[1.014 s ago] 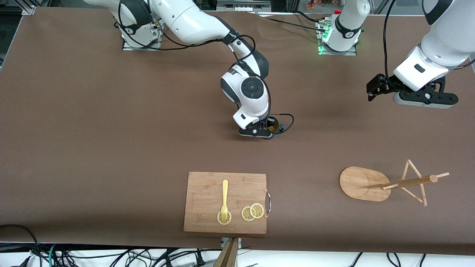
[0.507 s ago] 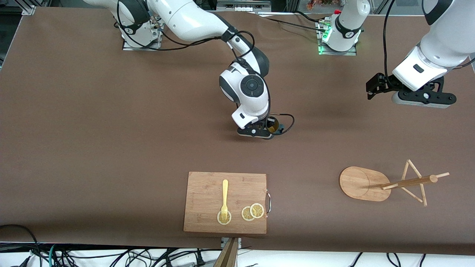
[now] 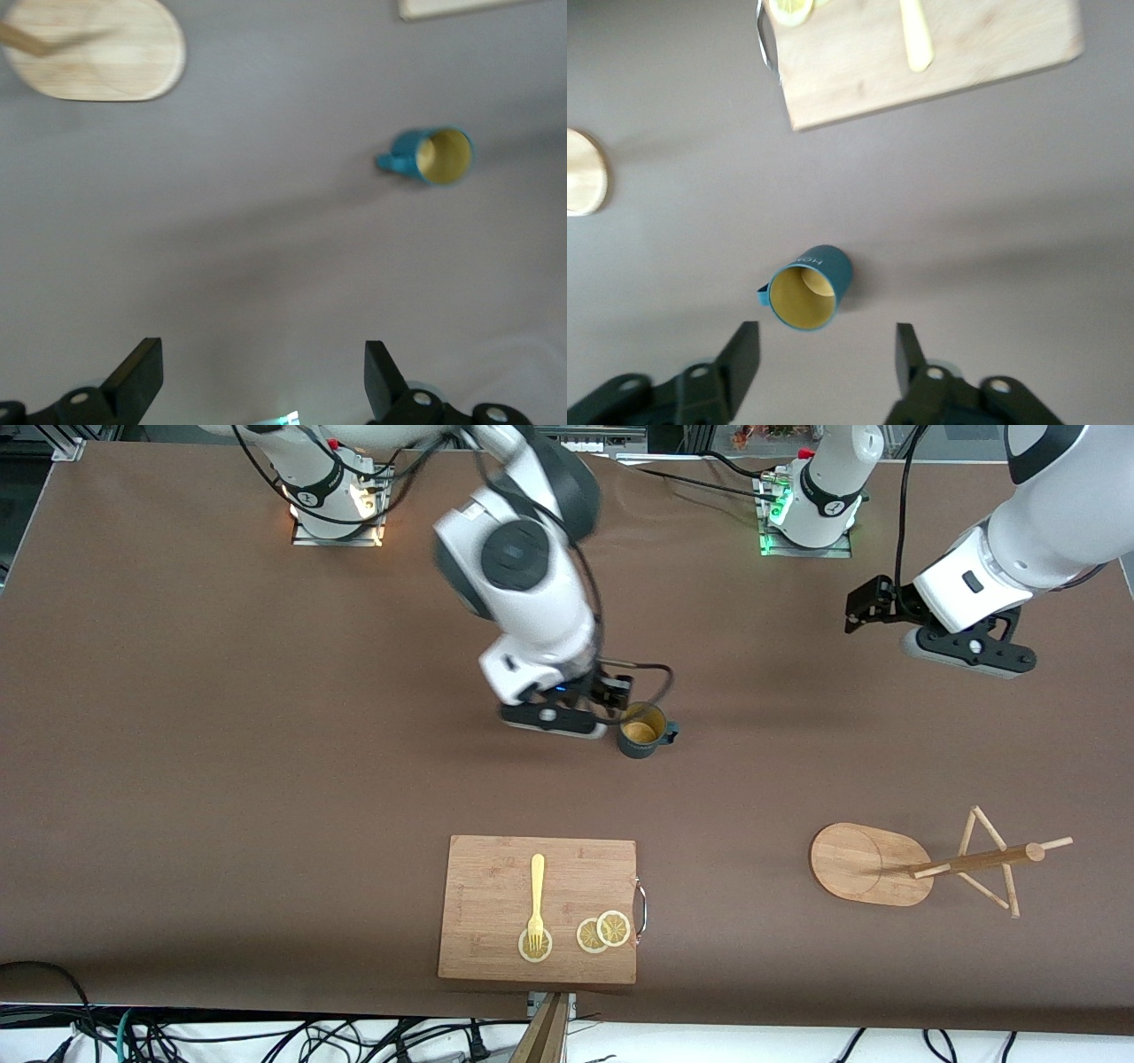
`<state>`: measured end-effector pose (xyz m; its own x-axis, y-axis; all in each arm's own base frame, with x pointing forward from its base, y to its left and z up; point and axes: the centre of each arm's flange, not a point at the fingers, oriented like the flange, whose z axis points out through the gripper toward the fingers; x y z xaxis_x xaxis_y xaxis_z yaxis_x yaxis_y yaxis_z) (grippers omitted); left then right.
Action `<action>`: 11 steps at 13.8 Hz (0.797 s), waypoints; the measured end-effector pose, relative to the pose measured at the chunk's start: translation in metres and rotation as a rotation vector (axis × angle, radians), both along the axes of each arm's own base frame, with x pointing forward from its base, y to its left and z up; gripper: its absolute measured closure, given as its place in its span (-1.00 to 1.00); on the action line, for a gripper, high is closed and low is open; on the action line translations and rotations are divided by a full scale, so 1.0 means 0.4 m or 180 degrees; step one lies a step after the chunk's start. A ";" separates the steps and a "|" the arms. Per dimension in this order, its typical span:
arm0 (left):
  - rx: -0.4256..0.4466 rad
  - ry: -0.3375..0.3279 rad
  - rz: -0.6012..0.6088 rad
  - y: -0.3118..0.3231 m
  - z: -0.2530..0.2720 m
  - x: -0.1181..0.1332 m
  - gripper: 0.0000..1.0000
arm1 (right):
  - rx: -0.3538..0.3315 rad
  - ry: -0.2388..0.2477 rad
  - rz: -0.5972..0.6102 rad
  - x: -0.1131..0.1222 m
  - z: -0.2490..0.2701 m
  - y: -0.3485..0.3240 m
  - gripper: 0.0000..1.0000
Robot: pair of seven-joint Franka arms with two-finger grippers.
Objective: Pass cup and hang on rack
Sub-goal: 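Set the teal mug down upright and withdraw the right gripper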
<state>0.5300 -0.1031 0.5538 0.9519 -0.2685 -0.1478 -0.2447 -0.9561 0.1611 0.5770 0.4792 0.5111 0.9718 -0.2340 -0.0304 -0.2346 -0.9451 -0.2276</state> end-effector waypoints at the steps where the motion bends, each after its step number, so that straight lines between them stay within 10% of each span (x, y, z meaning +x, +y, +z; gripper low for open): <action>1: -0.0109 0.0057 -0.0234 -0.002 -0.018 0.003 -1.00 | 0.0019 -0.0022 0.0033 0.022 0.105 -0.106 -0.70; 6: -0.0944 0.0226 -0.1296 -0.031 -0.214 0.072 -1.00 | -0.0161 -0.0262 0.0270 0.102 0.408 -0.714 -1.00; 11: -0.1739 0.0022 -0.1901 -0.043 -0.494 0.167 -1.00 | -0.0403 0.0037 0.0648 0.156 0.302 -1.043 -1.00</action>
